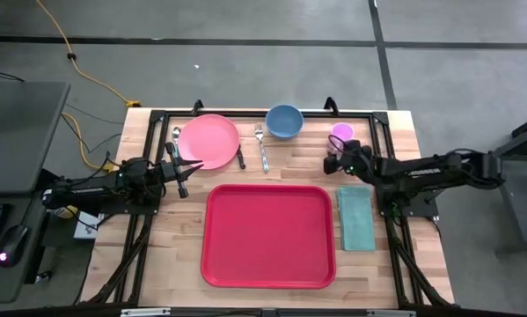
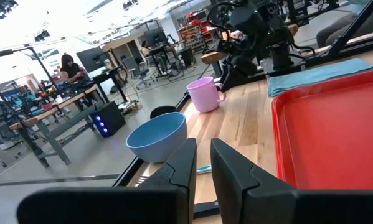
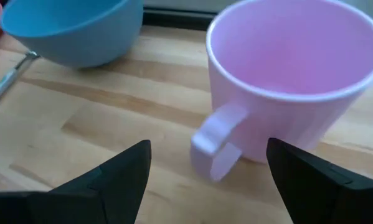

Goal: Set up tray
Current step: Put the purple mug on the red tray

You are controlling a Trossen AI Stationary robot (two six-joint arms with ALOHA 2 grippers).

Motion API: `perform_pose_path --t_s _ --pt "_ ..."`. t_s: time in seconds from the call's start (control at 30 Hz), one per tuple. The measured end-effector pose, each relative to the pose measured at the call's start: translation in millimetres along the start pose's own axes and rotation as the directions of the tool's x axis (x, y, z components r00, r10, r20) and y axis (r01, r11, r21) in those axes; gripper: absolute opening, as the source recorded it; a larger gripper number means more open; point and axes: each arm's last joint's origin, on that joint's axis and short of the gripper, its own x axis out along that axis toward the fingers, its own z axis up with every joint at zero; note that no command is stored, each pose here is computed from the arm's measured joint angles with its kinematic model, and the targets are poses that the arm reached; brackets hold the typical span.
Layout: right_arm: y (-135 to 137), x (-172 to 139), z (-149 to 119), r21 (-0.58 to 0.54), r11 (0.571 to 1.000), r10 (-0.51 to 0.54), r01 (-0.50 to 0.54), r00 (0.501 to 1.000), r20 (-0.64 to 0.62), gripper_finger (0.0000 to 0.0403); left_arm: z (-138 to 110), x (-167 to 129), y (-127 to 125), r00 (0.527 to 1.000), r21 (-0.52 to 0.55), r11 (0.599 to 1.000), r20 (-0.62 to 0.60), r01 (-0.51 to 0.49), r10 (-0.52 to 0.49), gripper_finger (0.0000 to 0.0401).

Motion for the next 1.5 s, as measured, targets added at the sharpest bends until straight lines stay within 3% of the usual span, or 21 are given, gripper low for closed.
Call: perform_pose_path --t_s 0.67,0.87,1.37,1.5 --pt "-1.7 5.7 9.6 0.081 0.995 0.065 -0.065 0.998 0.002 0.0285 -0.1 0.0 0.0 1.0 0.0 1.0 -0.001 -0.001 0.001 0.0079" --pt "-0.2 5.5 9.2 0.083 0.991 0.106 -0.104 0.994 -0.022 0.0225 -0.1 0.0 0.0 1.0 0.0 1.0 -0.001 -0.001 0.001 0.0079" --pt "0.2 5.4 8.9 0.113 0.987 0.118 -0.113 0.993 -0.03 0.0014 -0.2 0.0 -0.1 1.0 0.0 1.0 -0.001 0.0 0.0 0.0079" --pt "0.7 5.3 8.7 0.144 0.982 0.132 -0.125 0.991 -0.039 0.0008 -0.2 0.0 -0.1 1.0 0.0 1.0 -0.001 0.0 0.0 0.0079"
